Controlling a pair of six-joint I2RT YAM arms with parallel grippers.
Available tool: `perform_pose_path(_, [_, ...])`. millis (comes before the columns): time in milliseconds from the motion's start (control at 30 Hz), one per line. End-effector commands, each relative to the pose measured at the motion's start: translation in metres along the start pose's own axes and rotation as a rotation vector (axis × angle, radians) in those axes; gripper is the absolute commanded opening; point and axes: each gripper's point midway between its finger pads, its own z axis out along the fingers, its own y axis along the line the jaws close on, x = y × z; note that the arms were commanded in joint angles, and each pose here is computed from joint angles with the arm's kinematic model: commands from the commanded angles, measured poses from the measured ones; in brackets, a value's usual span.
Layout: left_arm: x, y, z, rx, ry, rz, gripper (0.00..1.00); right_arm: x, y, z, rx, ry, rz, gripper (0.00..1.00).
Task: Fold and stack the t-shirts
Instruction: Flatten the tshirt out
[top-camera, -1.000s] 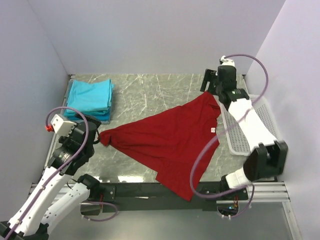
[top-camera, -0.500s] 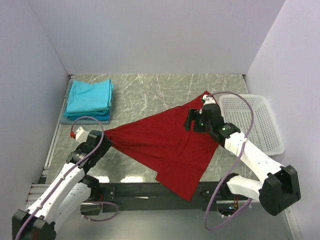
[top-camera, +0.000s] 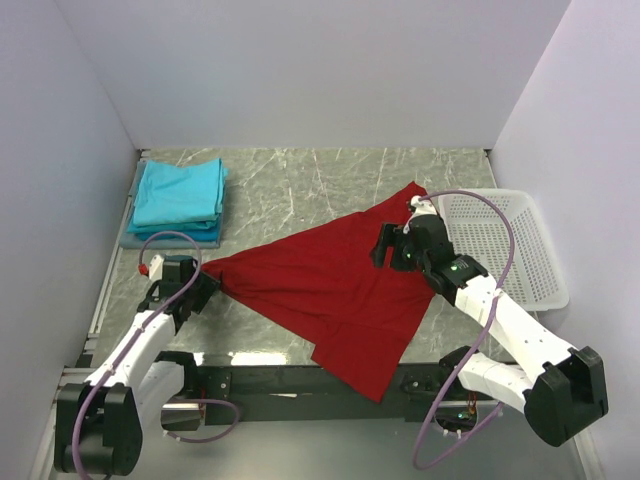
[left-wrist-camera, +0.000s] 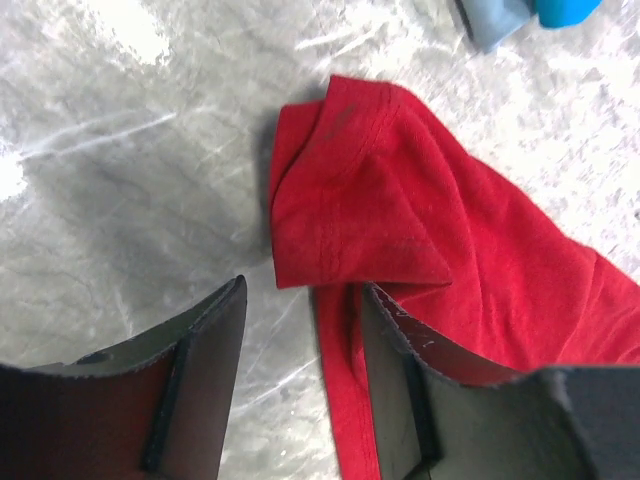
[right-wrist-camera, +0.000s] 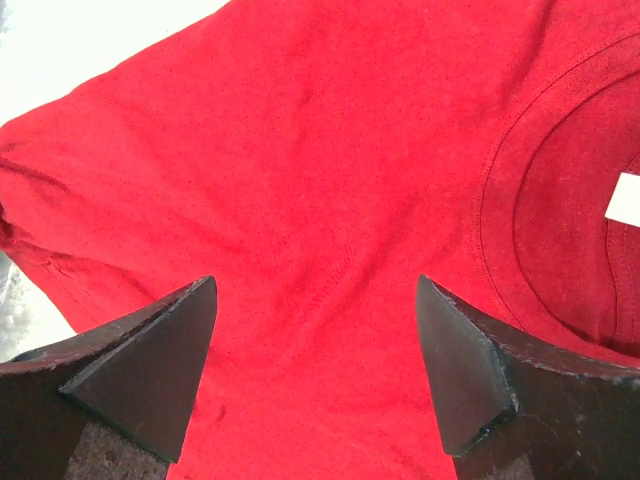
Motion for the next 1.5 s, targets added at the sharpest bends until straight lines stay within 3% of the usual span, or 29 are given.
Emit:
perform_pose_path(0, [-0.011, -0.010, 0.004, 0.055, -0.047, 0.006, 0.54, -0.004, 0.002, -0.005, -0.004, -0.024, 0.000, 0.86])
perform_pose_path(233, [-0.017, -0.008, 0.007, 0.046, -0.066, 0.015, 0.46, 0.001, -0.005, -0.006, 0.025, -0.015, 0.001, 0.86])
perform_pose_path(500, [-0.006, -0.001, 0.016, 0.027, -0.017, 0.032, 0.45, -0.001, -0.007, -0.007, 0.041, -0.015, -0.004, 0.86])
perform_pose_path(567, [-0.004, -0.002, 0.017, 0.034, -0.006, 0.035, 0.40, 0.000, -0.008, -0.007, 0.047, -0.011, -0.002, 0.86])
perform_pose_path(667, [-0.002, -0.006, 0.017, 0.056, 0.002, 0.045, 0.25, 0.001, -0.009, -0.007, 0.050, -0.009, 0.001, 0.86])
perform_pose_path(767, [-0.005, -0.010, 0.015, 0.082, -0.008, 0.057, 0.01, 0.005, -0.010, -0.007, 0.051, 0.006, -0.004, 0.86])
perform_pose_path(1100, [-0.020, -0.033, -0.011, 0.204, -0.079, 0.080, 0.01, 0.035, -0.001, -0.019, 0.019, 0.109, -0.078, 0.85])
perform_pose_path(1467, [-0.043, -0.048, -0.054, 0.345, -0.222, 0.023, 0.01, 0.171, 0.058, -0.085, -0.175, 0.487, -0.436, 0.83])
